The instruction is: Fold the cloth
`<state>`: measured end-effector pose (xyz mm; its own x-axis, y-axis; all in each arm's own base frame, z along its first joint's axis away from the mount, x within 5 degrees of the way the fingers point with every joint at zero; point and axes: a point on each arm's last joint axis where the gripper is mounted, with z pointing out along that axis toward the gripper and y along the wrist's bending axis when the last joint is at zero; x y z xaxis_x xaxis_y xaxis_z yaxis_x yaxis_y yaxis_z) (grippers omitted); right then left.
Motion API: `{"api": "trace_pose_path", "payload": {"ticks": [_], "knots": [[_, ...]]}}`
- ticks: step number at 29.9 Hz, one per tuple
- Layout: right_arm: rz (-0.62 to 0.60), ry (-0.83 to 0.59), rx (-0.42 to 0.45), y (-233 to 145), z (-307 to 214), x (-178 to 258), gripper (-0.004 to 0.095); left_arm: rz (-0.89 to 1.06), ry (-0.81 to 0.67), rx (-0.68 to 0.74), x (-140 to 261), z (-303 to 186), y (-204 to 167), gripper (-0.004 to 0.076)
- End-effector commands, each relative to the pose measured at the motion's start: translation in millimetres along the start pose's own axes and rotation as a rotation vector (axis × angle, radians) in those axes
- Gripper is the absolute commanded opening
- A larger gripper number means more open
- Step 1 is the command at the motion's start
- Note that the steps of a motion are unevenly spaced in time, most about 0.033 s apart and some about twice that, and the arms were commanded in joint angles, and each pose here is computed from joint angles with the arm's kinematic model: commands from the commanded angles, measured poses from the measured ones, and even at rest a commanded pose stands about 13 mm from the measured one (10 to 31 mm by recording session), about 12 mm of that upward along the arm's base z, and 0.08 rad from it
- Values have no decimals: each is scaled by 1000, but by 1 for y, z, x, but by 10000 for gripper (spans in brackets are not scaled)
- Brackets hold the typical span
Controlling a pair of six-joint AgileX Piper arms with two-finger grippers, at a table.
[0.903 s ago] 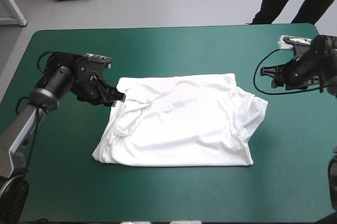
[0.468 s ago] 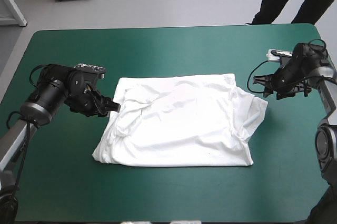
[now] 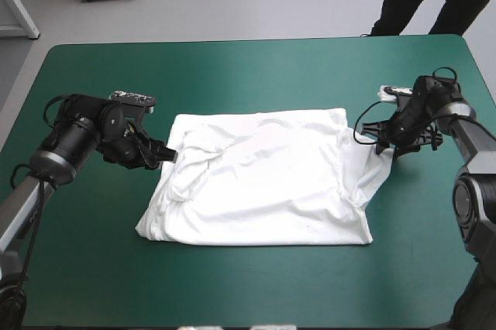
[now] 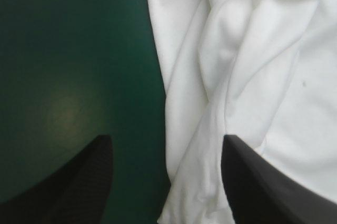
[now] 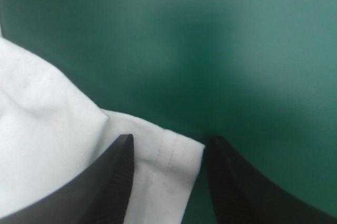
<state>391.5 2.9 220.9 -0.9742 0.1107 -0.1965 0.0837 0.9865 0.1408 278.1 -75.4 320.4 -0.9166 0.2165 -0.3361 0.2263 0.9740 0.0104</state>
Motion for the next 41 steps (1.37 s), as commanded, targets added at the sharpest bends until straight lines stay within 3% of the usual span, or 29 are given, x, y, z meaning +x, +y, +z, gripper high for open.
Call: {"api": "trace_pose_path", "payload": {"ticks": [1,6,8,11,18,29,41], "knots": [[-28,-64,-5,6,-17,-3,432,-14,-84,5,-2,-19,1,436],[-30,38,-11,10,2,9,395,-14,-87,5,-3,-19,1,435],[-39,83,-9,13,11,18,265,-13,-95,3,-3,-19,1,433],[-65,113,-9,24,14,24,-9,-11,-103,0,-4,-19,1,433],[-138,23,-38,60,-16,23,-15,-7,-103,-9,-4,-19,2,433],[-255,-173,-169,123,-92,33,-15,-6,-115,-11,-5,-19,2,433],[-257,-96,-337,154,-61,31,-16,-6,-126,-10,-6,-19,2,433]]}}
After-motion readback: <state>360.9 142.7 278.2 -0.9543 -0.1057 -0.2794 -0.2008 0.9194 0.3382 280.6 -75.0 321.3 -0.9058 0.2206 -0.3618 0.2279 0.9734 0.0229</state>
